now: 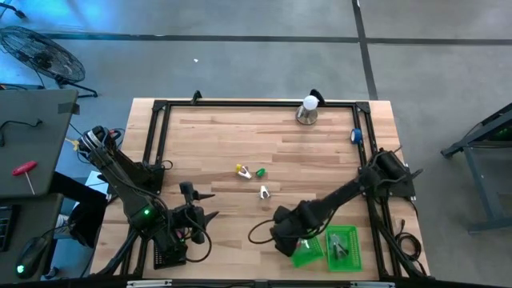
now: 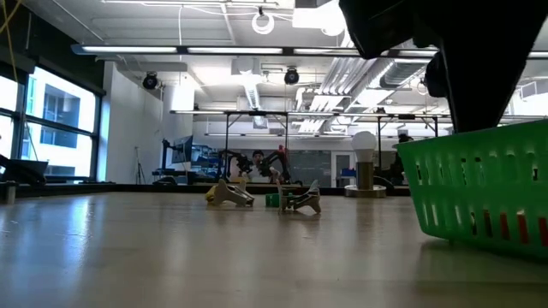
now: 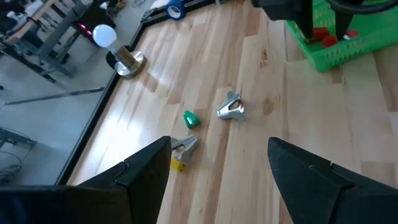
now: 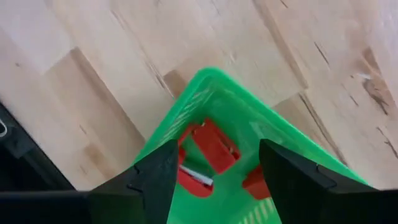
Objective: Pick and place Stapler, Stapler remover, tape
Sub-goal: Adjust the left green bin, then put the gray staple remover into the right green bin
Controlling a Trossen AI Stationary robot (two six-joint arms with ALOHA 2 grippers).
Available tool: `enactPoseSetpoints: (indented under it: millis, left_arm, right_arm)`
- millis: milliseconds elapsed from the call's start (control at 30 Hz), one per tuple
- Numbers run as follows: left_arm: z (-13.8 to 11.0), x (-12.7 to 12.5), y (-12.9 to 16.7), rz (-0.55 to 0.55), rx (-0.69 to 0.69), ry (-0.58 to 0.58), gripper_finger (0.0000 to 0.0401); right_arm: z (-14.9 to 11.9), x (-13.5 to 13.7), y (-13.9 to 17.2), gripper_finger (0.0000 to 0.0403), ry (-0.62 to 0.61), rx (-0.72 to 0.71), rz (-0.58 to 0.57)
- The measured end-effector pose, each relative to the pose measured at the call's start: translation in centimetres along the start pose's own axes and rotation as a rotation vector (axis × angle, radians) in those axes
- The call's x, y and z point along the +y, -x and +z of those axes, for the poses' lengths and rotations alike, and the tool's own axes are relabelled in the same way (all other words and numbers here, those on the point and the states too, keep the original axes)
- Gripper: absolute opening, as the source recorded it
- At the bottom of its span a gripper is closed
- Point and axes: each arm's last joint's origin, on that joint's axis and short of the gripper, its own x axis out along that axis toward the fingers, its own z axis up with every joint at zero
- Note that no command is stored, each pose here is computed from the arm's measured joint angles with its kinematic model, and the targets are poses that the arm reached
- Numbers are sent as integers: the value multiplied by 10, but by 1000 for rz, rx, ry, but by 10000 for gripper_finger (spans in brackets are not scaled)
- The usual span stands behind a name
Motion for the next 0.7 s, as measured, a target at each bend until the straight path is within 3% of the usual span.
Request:
enactPoseSetpoints:
  millis: [300,500,700]
  left_arm:
    - [-1,-1,0,-43,37,-6,259]
    - [-1,-1,0,-46,40,-6,259]
    - [-1,0,0,-8,10,-20,259]
  right_arm:
    - [-17,13,6,203,-19,69,48]
    - [-17,36,39,190,36,-89,90]
    - [5,49,79,177,91,-346,107]
